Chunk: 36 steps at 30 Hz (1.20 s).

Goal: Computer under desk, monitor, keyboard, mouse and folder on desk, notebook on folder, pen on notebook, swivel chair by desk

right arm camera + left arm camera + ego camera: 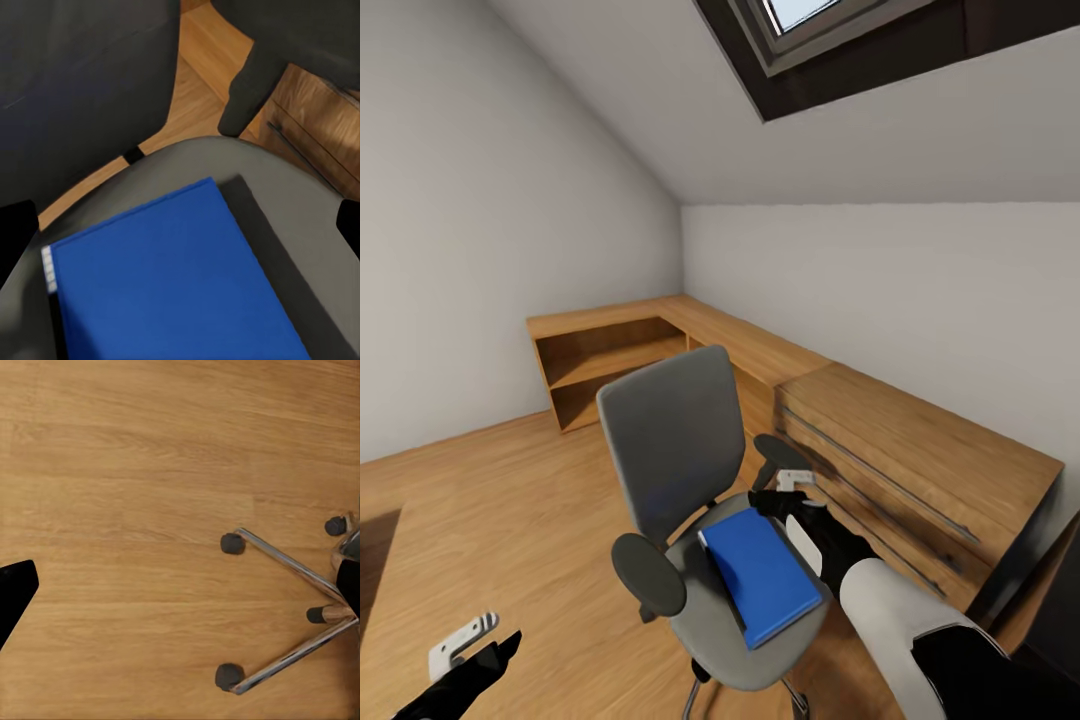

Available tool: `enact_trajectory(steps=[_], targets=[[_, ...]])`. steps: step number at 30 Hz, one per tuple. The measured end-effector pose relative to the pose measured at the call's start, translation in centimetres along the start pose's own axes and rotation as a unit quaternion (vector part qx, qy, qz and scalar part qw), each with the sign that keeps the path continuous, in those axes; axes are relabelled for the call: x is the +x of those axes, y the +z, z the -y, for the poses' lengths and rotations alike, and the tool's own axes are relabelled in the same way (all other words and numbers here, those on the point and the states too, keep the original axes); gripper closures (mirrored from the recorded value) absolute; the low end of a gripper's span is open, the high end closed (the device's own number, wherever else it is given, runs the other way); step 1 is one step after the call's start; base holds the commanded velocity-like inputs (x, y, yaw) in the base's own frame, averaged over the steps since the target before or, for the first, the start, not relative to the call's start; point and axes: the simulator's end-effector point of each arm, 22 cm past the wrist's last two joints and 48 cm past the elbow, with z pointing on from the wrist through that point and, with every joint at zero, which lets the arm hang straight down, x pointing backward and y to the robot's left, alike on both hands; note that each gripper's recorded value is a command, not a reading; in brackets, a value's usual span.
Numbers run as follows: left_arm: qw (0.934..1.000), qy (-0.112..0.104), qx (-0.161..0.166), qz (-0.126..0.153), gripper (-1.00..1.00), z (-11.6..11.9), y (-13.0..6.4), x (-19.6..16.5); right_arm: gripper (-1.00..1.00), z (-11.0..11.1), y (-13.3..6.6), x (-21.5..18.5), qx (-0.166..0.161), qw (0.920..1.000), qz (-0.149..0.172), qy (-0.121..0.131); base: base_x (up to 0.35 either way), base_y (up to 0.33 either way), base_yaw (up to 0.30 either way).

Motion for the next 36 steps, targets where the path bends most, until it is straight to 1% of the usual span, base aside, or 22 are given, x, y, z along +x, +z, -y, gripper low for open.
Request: enact_trajectory(steps=[6, 7, 12, 36], targets=[[1.0000, 0.000, -0.001, -0.001, -1.00, -0.4, 0.7, 0.8, -1.00, 0.3, 0.6, 0.8, 0.001, 1.0000, 0.002, 0.000, 0.000, 0.000, 0.000], [1.0000, 0.000, -0.001, -0.001, -1.00, -0.5, 0.9, 0.9, -1.00, 0.8, 0.7, 1.0, 0.004, 1.0000, 0.002, -0.001, 0.000, 0.000, 0.000], [1.0000, 0.000, -0.001, 0.000, -1.00, -0.8, 1.5, 1.5, -1.00, 1.3, 1.1, 1.7, 0.007, 1.0000, 0.002, -0.001, 0.000, 0.000, 0.000], [1.0000, 0.000, -0.003, -0.001, -1.00, -2.5, 4.4, 4.7, -1.00, 2.1, 3.4, 5.5, 0.009, 0.9999, 0.005, 0.000, 0.000, 0.000, 0.000]])
